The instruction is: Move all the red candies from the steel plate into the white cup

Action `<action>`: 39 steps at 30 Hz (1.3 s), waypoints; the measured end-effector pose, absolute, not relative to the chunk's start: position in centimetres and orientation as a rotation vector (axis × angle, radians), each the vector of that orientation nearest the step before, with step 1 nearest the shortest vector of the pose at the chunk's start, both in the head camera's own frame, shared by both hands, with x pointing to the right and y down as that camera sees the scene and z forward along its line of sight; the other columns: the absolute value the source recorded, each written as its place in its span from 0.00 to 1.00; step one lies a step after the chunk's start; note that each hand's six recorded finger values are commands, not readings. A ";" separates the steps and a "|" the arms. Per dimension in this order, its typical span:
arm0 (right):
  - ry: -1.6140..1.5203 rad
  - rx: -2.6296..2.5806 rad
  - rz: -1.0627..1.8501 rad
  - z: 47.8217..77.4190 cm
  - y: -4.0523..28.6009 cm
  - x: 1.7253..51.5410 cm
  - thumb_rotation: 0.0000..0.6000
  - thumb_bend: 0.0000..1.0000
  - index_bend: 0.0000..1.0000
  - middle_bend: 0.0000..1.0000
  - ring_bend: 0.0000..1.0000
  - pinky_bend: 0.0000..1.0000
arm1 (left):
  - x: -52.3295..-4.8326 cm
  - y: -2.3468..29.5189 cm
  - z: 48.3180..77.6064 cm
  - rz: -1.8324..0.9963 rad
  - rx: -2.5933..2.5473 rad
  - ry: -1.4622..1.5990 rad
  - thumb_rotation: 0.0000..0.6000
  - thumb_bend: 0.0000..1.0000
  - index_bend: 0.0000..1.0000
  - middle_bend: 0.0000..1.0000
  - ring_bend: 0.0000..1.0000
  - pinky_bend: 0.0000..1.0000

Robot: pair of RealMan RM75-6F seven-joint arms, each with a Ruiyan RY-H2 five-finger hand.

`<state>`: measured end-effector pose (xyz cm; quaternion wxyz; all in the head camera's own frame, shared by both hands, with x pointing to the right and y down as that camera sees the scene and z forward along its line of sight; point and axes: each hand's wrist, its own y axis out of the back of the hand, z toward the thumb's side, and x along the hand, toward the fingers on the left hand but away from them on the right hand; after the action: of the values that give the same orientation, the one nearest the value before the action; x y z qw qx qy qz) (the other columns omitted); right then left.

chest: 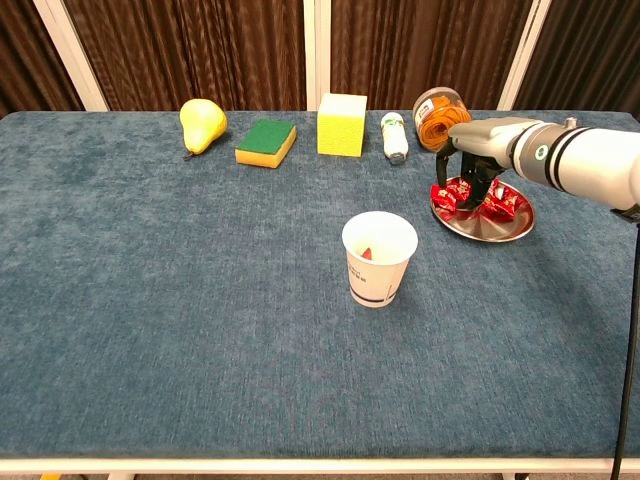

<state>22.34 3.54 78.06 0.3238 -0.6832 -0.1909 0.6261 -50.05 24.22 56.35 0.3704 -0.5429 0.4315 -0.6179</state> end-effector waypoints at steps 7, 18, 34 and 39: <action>-0.498 -1.783 1.645 78.8 3.7 22.1 1.00 0.20 0.49 0.87 0.90 1.00 | -50.1 24.2 56.5 -1.584 -1.397 1.109 1.00 0.00 0.22 0.21 0.21 0.20; -0.507 -1.796 1.627 78.2 3.8 22.0 1.00 0.30 0.59 0.87 0.90 1.00 | -50.3 24.2 56.6 -1.582 -1.397 1.117 1.00 0.00 0.22 0.21 0.21 0.20; -0.504 -2.014 1.190 66.5 6.9 17.5 1.00 0.30 0.59 0.87 0.90 1.00 | -49.8 24.0 56.0 -1.564 -1.388 1.114 1.00 0.00 0.22 0.21 0.21 0.20; -0.403 -2.046 1.150 66.7 8.8 16.0 1.00 0.30 0.55 0.87 0.90 1.00 | -49.9 24.2 55.9 -1.568 -1.386 1.117 1.00 0.00 0.22 0.21 0.21 0.20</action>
<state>16.03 8.76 66.68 0.3710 -0.7979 -0.1572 0.4483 -49.88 24.19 55.88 0.3754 -0.5414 0.4364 -0.6128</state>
